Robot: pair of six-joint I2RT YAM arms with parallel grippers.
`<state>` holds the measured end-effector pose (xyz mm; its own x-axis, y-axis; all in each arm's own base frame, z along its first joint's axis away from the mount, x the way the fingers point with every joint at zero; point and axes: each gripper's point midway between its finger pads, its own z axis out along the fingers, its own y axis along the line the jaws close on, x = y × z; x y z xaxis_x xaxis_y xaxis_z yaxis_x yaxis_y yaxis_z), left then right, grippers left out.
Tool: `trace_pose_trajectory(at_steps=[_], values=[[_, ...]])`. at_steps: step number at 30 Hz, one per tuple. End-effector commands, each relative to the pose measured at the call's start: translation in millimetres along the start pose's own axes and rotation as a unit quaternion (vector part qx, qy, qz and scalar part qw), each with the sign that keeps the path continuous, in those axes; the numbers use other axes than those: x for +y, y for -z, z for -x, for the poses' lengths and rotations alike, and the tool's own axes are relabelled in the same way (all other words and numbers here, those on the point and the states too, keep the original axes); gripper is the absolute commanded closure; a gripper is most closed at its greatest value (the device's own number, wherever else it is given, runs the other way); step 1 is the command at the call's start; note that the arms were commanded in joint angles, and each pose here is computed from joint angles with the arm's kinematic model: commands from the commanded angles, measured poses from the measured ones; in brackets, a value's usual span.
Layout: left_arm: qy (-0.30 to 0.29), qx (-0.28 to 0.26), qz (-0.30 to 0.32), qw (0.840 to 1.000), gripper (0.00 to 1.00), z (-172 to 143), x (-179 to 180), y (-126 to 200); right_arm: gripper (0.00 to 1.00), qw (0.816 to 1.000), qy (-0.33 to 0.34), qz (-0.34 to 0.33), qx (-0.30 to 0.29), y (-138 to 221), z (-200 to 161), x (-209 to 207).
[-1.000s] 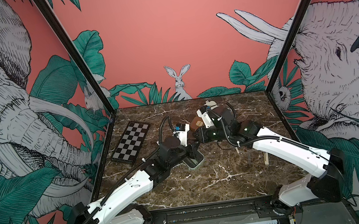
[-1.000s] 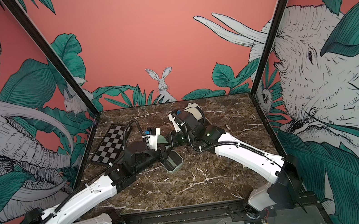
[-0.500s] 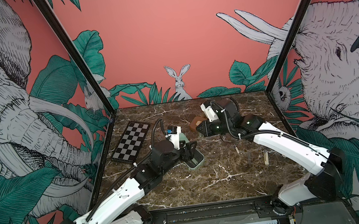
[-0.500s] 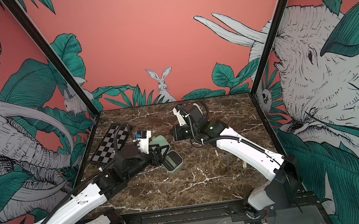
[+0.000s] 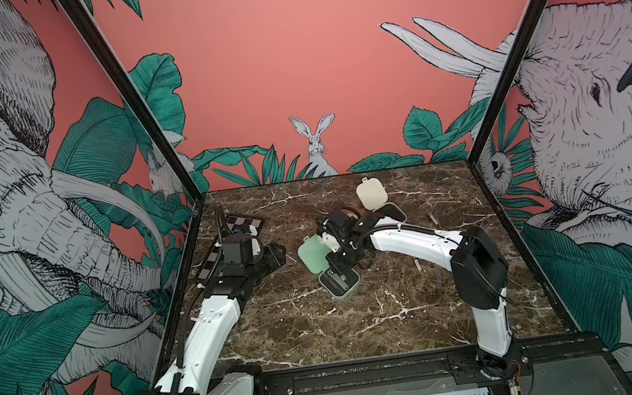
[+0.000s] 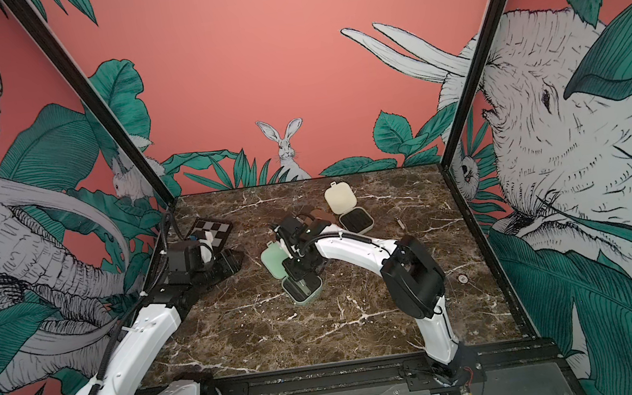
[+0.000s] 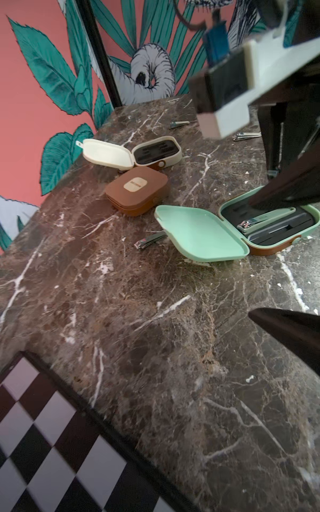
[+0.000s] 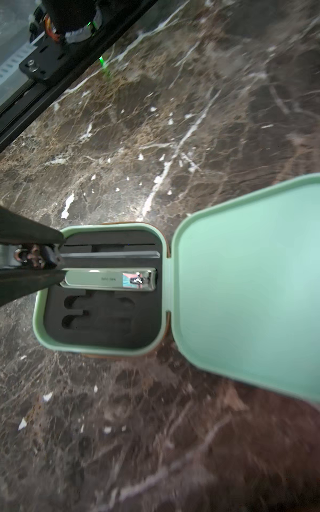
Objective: Organize nail clipper sets
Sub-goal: Place the nail clipper in the storage box.
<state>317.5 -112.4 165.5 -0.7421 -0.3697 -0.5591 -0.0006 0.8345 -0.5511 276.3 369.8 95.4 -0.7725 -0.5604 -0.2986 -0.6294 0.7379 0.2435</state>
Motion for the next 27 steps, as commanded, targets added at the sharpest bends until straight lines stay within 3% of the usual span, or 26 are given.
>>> trace_pose_trajectory(at_steps=[1, 27], values=[[-0.002, 0.010, -0.038, 0.999, 0.42, 0.0, -13.1, -0.1, 0.91, 0.999, 0.019, -0.029, 0.005, 10.2, 1.5, -8.2], [0.020, 0.027, -0.050, 0.998, 0.46, -23.4, -4.4, -5.6, 0.87, 0.996, 0.013, -0.066, 0.053, -37.7, -4.5, -41.7]])
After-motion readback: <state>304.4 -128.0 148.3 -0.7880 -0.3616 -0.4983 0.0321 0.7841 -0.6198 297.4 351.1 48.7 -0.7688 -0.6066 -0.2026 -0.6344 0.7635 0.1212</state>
